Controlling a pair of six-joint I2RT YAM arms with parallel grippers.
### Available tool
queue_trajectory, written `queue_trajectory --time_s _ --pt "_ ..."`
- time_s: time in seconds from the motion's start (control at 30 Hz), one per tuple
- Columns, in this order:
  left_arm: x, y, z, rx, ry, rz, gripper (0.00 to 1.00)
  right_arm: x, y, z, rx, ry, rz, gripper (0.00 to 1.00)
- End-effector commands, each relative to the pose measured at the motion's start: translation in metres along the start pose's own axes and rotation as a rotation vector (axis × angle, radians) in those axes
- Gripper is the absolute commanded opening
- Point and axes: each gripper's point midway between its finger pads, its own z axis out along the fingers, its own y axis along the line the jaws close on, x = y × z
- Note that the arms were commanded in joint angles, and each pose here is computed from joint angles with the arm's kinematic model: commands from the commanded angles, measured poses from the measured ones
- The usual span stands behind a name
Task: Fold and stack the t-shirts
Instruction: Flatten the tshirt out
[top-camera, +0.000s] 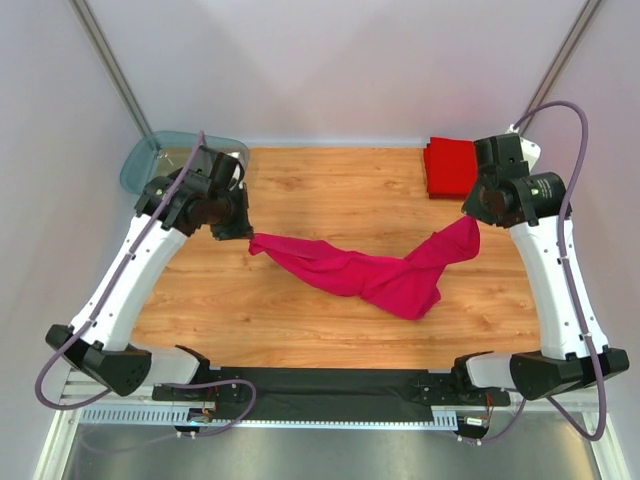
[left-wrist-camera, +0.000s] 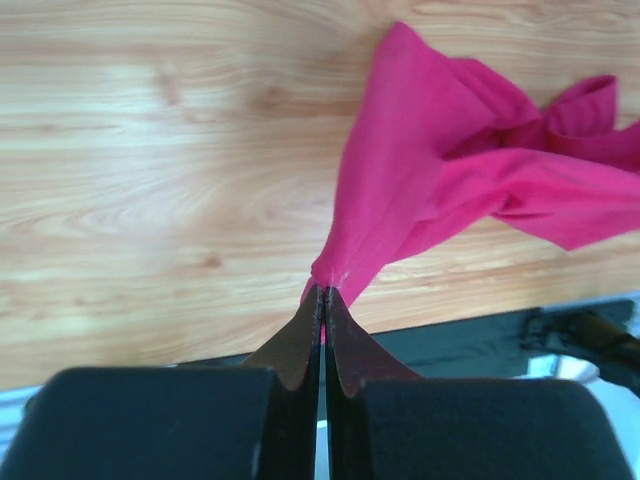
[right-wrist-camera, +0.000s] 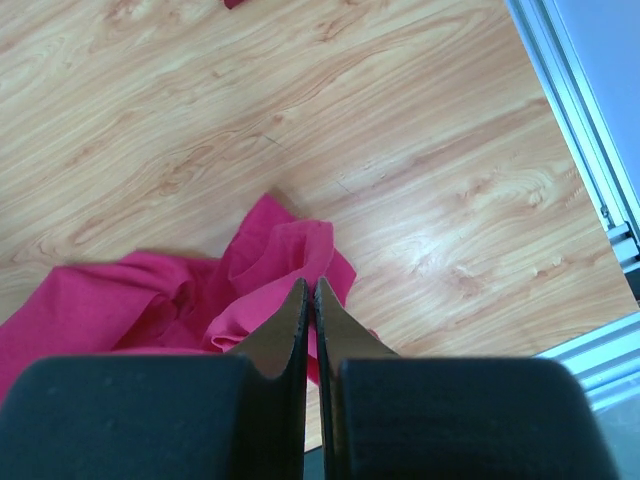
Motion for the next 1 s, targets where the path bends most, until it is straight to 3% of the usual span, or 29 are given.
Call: queue_trajectory --time_s 0.0,0.17,0.4,0.43,0.47,0.5,0.6,0.73,0.87,0.93,0.97 --pt "-0.003 0.035 -0.042 -0.145 -0.105 0.034 0.0 0.052 -0.053 -0.013 0.197 0.231 -0.099 0.0" --pt "0.005 0.052 -0.055 -0.181 -0.181 -0.012 0.0 0.067 -0.062 0.01 0.257 0.268 -0.1 0.0" --pt "0.063 0.089 -0.004 -0.261 -0.043 -0.06 0.0 0.084 -0.09 0.082 0.347 0.371 -0.042 0.0" --pt "0.065 0.082 0.001 -0.214 -0.034 -0.069 0.0 0.082 -0.088 0.097 0.353 0.374 -0.038 0.0" --pt "0.067 0.077 0.006 -0.182 -0.022 -0.075 0.0 0.081 -0.086 0.105 0.345 0.384 -0.03 0.02" --pt "0.072 0.072 0.014 -0.154 -0.005 -0.085 0.0 0.08 -0.084 0.111 0.337 0.398 -0.018 0.1" --pt "0.087 0.064 0.029 -0.104 0.072 -0.099 0.0 0.08 -0.067 0.118 0.32 0.479 0.015 0.16" --pt "0.103 0.067 0.043 -0.09 0.117 -0.094 0.0 0.09 -0.038 0.109 0.224 0.532 0.125 0.43" --pt "0.116 0.072 0.058 -0.09 0.154 -0.089 0.0 0.124 -0.026 0.1 0.16 0.588 0.18 0.47" --pt "0.121 0.075 0.066 -0.103 0.179 -0.089 0.0 0.161 -0.042 0.101 0.235 0.653 0.218 0.47" --pt "0.123 0.077 0.069 -0.115 0.193 -0.083 0.0 0.164 -0.043 0.105 0.236 0.627 0.241 0.47"
